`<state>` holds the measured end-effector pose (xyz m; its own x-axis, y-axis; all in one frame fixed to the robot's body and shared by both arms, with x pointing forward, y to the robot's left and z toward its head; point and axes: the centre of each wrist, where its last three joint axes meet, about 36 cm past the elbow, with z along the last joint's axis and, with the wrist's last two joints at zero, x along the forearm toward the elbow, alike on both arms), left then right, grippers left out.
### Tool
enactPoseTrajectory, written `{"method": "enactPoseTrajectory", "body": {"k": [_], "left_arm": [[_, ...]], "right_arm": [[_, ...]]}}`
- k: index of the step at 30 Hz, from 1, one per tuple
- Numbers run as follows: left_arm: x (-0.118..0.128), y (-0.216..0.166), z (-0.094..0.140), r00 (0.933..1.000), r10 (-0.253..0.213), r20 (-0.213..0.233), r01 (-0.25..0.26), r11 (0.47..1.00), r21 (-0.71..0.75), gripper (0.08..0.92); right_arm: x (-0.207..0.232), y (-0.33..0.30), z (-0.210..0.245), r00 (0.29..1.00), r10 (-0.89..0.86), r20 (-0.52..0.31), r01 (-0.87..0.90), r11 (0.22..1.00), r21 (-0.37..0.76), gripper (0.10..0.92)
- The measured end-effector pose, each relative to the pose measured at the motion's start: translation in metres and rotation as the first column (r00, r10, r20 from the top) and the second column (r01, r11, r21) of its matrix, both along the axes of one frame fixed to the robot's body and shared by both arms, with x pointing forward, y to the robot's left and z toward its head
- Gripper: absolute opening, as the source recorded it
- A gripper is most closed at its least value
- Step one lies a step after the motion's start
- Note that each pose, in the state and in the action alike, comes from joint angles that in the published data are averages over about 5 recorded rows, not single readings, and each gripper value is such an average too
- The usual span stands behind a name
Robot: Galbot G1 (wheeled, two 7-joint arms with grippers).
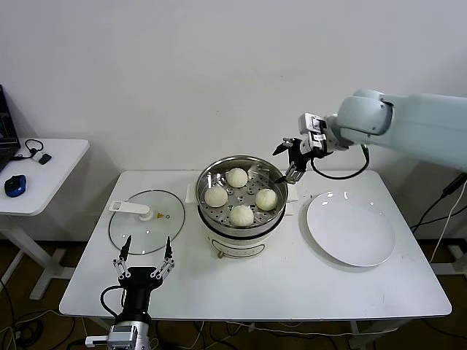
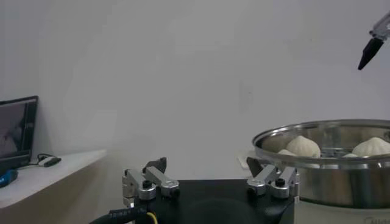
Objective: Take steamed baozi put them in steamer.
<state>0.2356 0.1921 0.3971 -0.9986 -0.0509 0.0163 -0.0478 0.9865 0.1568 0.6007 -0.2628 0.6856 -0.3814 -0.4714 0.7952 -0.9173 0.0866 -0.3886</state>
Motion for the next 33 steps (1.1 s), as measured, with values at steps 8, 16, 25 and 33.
{"method": "enactPoseTrajectory", "body": {"k": [8,16,25,33], "left_arm": [[-0.001,0.000,-0.002,1.0000,-0.001,-0.007,0.002,1.000,0.010,0.823],[-0.002,0.002,-0.005,1.0000,-0.001,-0.009,0.001,1.000,0.022,0.823],[-0.001,0.002,-0.009,1.0000,-0.003,-0.006,0.004,1.000,0.027,0.823],[-0.004,0.000,-0.013,0.9999,-0.007,-0.010,0.007,0.999,0.033,0.823]], "right_arm": [[-0.056,-0.030,-0.047,0.984,-0.121,0.127,0.081,0.955,0.284,0.823],[-0.102,-0.018,-0.079,0.944,-0.215,0.251,0.064,0.865,0.498,0.823],[-0.131,0.014,-0.120,0.901,-0.338,0.272,-0.017,0.600,0.800,0.823],[-0.183,-0.025,-0.195,0.772,-0.629,0.087,0.119,0.277,0.953,0.823]]}}
